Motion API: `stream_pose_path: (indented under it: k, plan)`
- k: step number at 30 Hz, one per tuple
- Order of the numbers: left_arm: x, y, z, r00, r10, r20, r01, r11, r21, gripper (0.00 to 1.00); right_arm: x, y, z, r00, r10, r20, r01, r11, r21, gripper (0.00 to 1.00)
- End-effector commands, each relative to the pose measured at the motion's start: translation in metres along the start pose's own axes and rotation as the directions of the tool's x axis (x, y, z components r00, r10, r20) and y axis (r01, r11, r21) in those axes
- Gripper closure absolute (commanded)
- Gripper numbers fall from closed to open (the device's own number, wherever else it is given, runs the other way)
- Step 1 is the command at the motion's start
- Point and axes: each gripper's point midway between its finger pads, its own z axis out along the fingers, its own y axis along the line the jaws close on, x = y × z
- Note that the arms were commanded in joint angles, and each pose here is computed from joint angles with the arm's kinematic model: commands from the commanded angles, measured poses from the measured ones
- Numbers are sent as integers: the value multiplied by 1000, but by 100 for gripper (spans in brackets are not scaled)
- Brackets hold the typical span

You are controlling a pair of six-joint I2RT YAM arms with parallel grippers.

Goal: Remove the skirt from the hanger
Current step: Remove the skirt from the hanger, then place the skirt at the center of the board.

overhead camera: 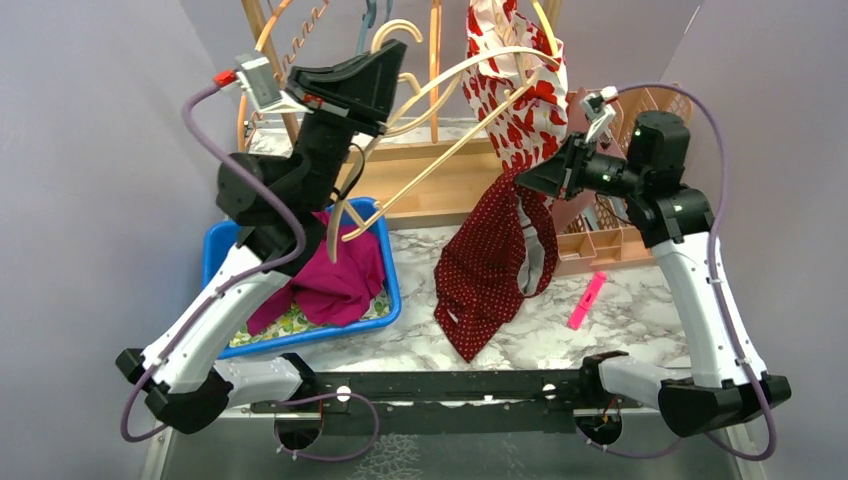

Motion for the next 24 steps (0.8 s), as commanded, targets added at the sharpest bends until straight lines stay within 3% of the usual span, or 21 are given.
stream_pose_path:
  k: [1, 4, 6, 9, 14, 17, 20, 24]
  plan:
    - [-27, 11, -9, 997, 73, 11, -71, 992, -107, 100, 47, 3, 30, 987, 95, -133, -111, 987, -117, 99]
    - [-32, 17, -11, 993, 113, -16, -114, 982, -150, 100, 92, 18, 57, 964, 72, -257, -104, 988, -114, 99]
    - [-36, 19, -11, 991, 133, -25, -135, 976, -170, 100, 112, 14, 67, 942, 78, -327, -94, 995, -35, 97]
    - [-41, 26, -13, 991, 135, -23, -137, 966, -220, 100, 118, -8, 64, 937, 114, -330, -82, 991, 109, 77]
    - [-34, 32, -7, 986, 157, -52, -165, 956, -241, 100, 110, -21, 47, 937, 73, -341, 4, 976, 218, 39]
    - [-26, 35, 4, 983, 171, -72, -184, 953, -243, 100, 98, -25, 34, 930, 42, -365, 67, 957, 282, 27]
    - [-4, 38, 16, 973, 202, -109, -223, 943, -246, 100, 66, 5, 34, 948, -24, -319, 86, 979, 183, 24]
    - [19, 42, 26, 941, 302, -151, -335, 896, -292, 100, 32, 79, 39, 974, -4, -228, -23, 993, -117, 24]
